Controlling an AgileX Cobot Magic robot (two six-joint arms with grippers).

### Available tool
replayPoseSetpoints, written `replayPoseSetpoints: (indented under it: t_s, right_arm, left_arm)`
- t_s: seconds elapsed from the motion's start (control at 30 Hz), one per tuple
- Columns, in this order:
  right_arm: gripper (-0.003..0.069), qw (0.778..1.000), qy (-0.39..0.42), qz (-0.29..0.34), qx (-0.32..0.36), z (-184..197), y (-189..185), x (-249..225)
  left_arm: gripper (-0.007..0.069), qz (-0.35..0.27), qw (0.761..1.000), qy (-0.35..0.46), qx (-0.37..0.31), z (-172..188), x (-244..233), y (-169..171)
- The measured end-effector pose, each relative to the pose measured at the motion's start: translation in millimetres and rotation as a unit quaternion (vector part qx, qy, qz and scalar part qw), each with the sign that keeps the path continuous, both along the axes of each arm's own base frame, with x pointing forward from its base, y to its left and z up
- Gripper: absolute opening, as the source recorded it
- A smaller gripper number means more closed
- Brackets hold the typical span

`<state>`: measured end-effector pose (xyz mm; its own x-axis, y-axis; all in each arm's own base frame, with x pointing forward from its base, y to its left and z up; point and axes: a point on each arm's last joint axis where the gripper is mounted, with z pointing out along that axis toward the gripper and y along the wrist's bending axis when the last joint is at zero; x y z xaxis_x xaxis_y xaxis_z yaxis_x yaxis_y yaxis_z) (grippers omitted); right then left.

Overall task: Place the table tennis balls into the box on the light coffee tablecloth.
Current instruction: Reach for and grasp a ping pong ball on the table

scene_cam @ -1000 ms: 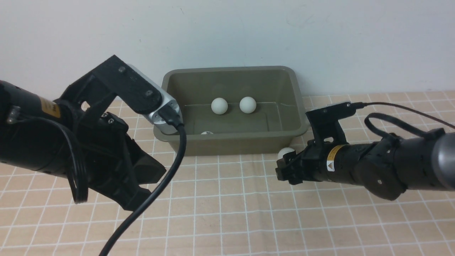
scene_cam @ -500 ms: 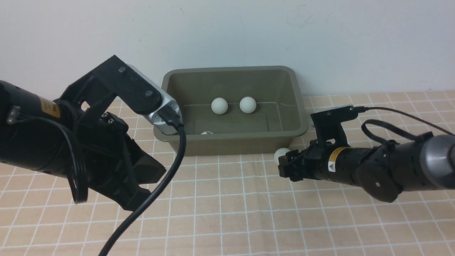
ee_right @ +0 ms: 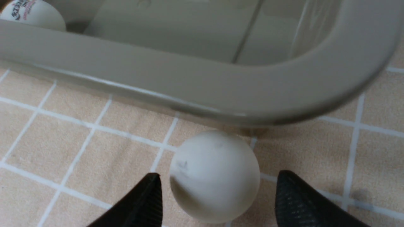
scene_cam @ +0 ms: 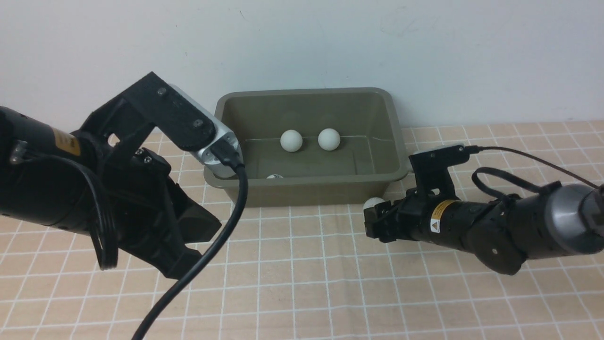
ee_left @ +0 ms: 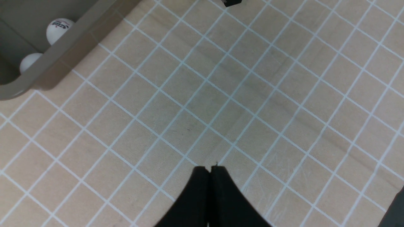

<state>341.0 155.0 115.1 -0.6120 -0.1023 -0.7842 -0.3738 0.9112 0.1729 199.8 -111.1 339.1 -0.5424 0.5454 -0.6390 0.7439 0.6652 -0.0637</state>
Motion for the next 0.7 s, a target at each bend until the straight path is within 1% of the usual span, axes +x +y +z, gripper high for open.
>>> replayPoseSetpoints:
  t_s: [0.37,0.53,0.57,0.7]
  right_arm:
    - [0.0437,1.0,-0.015,0.002,0.017,-4.9,2.8,3.1]
    - [0.0396,1.0,-0.008,-0.006,0.02,-10.7,2.3,3.5]
    - [0.036,1.0,-0.006,-0.012,0.023,-11.0,1.8,3.8]
    - [0.0354,0.999,-0.003,-0.019,0.025,-11.3,1.1,3.9]
  left_arm:
    - [-0.0069,0.004,1.0,-0.009,-0.003,0.9,1.6,-0.1]
    - [-0.0069,0.006,1.0,-0.012,-0.004,1.2,2.1,-0.2]
    - [-0.0069,0.006,1.0,-0.012,-0.004,1.2,2.1,-0.2]
    - [-0.0069,0.007,1.0,-0.014,-0.005,1.5,2.5,-0.2]
